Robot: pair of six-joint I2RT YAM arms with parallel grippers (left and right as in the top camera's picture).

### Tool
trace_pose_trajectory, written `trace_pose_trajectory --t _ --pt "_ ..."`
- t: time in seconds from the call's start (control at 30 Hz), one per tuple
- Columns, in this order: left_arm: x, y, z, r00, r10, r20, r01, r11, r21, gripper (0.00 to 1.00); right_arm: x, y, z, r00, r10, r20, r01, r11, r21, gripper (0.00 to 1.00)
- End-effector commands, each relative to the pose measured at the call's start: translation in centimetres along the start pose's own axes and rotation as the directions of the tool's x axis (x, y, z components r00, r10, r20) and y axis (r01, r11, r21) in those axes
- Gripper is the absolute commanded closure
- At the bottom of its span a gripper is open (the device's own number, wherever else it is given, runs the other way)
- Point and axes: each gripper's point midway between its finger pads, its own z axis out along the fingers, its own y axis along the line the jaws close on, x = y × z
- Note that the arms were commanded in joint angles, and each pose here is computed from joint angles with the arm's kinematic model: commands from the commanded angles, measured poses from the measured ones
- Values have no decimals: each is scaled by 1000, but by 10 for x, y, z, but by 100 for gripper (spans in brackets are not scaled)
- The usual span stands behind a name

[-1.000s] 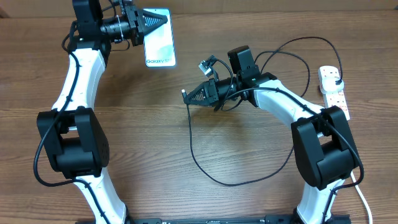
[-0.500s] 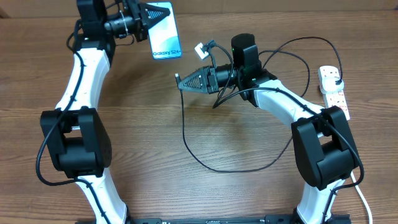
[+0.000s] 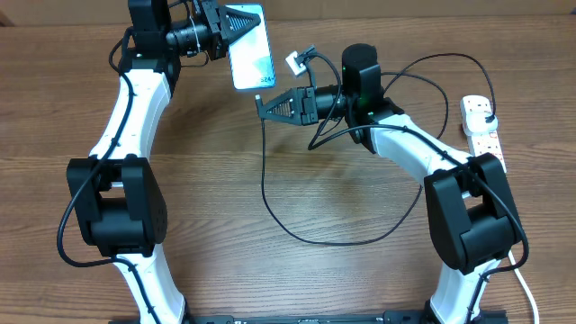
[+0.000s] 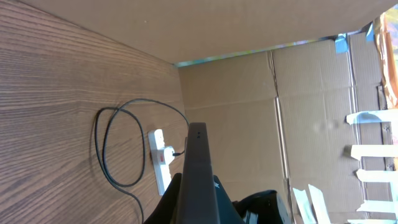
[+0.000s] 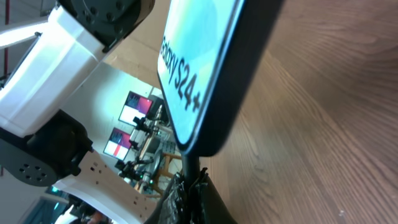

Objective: Plug charger to phone and switch on socket
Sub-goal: 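Align the plug tip under the phone's charging port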

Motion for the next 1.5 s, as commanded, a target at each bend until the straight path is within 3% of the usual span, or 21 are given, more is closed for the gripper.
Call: trace_pose_trajectory --t 0.0,0.8,1.47 --pt "-2 -31 -7 995 100 12 -101 995 25 96 -15 15 -8 998 -50 29 49 999 2 96" --pt "-9 -24 -1 992 107 62 -106 994 -20 96 -16 14 -8 999 -29 39 28 1000 11 96" --pt "4 -26 12 992 121 27 -121 993 -18 96 -17 14 -8 999 -28 41 28 1000 13 96"
